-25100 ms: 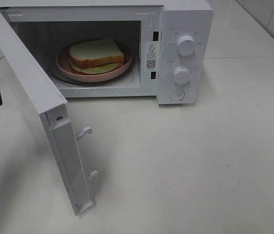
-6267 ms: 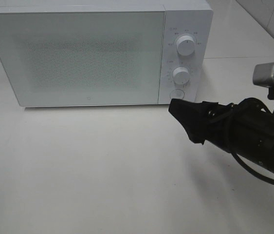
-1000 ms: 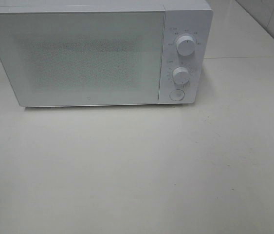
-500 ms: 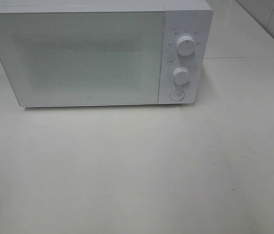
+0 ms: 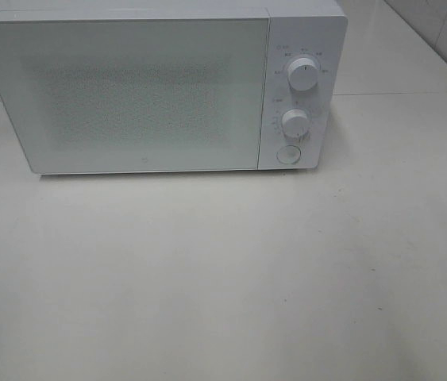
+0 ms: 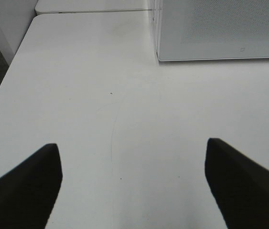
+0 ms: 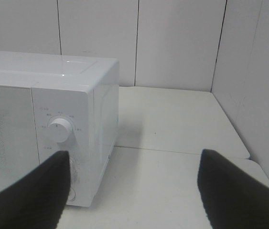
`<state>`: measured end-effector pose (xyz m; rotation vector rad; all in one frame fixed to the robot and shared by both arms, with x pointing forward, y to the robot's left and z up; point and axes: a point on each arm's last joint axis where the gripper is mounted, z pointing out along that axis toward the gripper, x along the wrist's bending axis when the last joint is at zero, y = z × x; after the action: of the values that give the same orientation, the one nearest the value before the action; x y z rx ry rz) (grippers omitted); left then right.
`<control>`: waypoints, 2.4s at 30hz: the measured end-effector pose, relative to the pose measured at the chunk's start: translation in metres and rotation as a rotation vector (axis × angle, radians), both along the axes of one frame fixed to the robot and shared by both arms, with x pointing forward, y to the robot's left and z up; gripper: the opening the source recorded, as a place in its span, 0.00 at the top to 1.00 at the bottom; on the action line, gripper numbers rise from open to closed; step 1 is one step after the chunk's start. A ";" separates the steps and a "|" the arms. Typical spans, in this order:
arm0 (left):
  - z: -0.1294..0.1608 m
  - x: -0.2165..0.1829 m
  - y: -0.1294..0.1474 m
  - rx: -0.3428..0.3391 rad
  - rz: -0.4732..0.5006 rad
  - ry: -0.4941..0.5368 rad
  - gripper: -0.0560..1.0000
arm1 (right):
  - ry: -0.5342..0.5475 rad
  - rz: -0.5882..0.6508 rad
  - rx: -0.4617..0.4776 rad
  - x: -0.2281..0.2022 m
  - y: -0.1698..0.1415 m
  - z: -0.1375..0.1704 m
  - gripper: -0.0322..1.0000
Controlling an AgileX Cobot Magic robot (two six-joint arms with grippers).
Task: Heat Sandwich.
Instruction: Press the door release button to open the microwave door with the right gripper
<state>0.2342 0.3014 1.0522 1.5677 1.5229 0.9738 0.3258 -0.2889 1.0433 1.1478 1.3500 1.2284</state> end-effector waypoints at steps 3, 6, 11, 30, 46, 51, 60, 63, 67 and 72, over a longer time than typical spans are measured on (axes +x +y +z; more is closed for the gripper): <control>0.000 0.000 0.000 0.000 0.000 0.000 0.23 | 0.013 0.005 -0.001 0.011 0.002 -0.001 0.31; 0.000 0.000 0.000 0.000 0.000 0.000 0.23 | 0.015 0.013 -0.003 0.018 0.003 -0.002 0.35; 0.000 0.000 0.000 0.000 0.000 0.000 0.23 | 0.007 0.084 -0.030 0.035 0.013 -0.005 0.50; 0.000 0.000 0.000 0.000 0.000 0.000 0.23 | 0.266 0.342 0.183 0.093 0.077 -0.069 0.96; 0.000 0.000 0.000 0.000 0.000 0.000 0.23 | 0.535 -0.010 1.277 0.127 0.086 -0.142 0.96; 0.000 0.000 0.000 0.000 0.000 0.000 0.23 | 0.652 -0.077 1.395 0.134 0.094 -0.165 0.96; 0.000 0.000 0.000 0.000 0.000 0.000 0.23 | 0.623 -0.006 1.394 0.162 0.110 -0.166 0.96; 0.000 0.000 0.000 0.000 0.000 0.000 0.23 | 0.599 0.002 1.392 0.170 0.112 -0.165 0.96; 0.000 0.000 0.000 0.000 0.000 0.000 0.23 | 0.539 -0.007 1.415 0.184 0.114 -0.160 0.96; 0.000 0.000 0.000 0.000 0.000 0.000 0.23 | 0.537 -0.087 1.429 0.197 0.115 -0.162 0.96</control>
<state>0.2342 0.3014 1.0522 1.5677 1.5229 0.9738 0.5228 -0.1737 0.8812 2.6039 0.5615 1.9375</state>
